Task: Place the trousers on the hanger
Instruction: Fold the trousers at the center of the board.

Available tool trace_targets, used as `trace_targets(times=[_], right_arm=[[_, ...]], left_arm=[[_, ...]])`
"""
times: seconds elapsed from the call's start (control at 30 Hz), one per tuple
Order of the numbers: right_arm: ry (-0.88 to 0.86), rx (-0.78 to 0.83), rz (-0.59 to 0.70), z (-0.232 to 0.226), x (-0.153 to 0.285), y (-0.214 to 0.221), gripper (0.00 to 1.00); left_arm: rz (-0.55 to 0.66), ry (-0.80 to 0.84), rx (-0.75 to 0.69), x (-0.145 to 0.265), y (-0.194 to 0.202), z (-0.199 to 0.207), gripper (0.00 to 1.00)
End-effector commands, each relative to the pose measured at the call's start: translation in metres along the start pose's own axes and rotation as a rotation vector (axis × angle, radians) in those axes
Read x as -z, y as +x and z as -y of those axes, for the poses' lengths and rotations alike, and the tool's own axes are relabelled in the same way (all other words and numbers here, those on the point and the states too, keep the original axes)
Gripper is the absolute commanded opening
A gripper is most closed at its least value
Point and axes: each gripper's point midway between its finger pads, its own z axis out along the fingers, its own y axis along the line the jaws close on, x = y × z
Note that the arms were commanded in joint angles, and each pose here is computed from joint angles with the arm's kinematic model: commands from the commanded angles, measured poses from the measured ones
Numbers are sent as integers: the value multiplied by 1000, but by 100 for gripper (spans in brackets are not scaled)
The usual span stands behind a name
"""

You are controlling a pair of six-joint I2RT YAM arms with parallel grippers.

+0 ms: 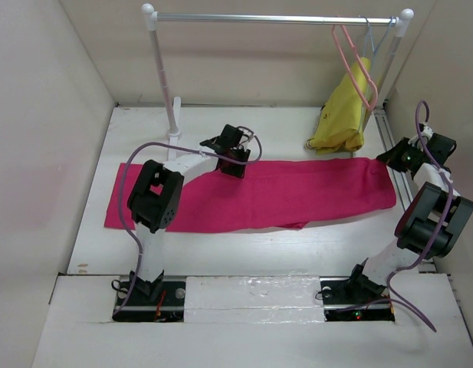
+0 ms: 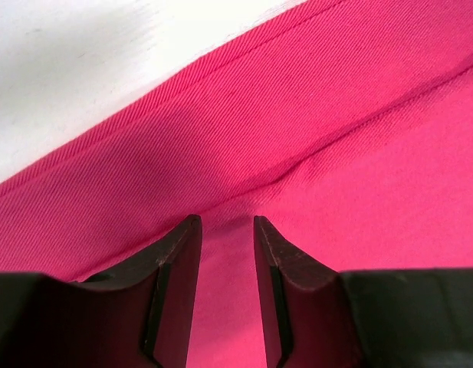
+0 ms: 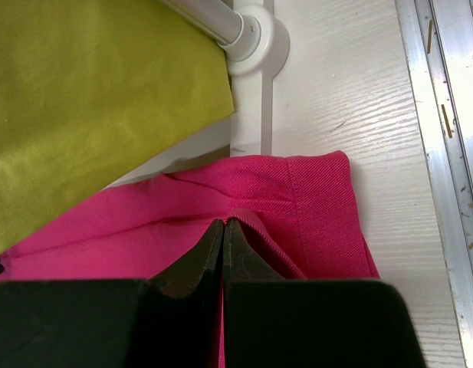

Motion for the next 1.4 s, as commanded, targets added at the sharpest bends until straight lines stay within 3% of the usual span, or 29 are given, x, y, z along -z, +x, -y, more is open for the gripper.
trace_targets(times=[0.0, 0.47, 0.8, 1.1, 1.37], right_arm=[[-24, 31, 36, -6, 8, -12, 0], [-26, 29, 28, -5, 8, -8, 0], [-12, 22, 21, -3, 7, -10, 0], [-12, 2, 16, -4, 8, -11, 0], [89, 31, 100, -6, 34, -42, 0]], left_arm=[[-4, 34, -42, -5, -6, 6, 30], [-33, -2, -39, -21, 1, -2, 30], [-55, 9, -37, -10, 17, -2, 0], [-19, 2, -27, 14, 5, 1, 0], [83, 5, -12, 60, -24, 9, 0]])
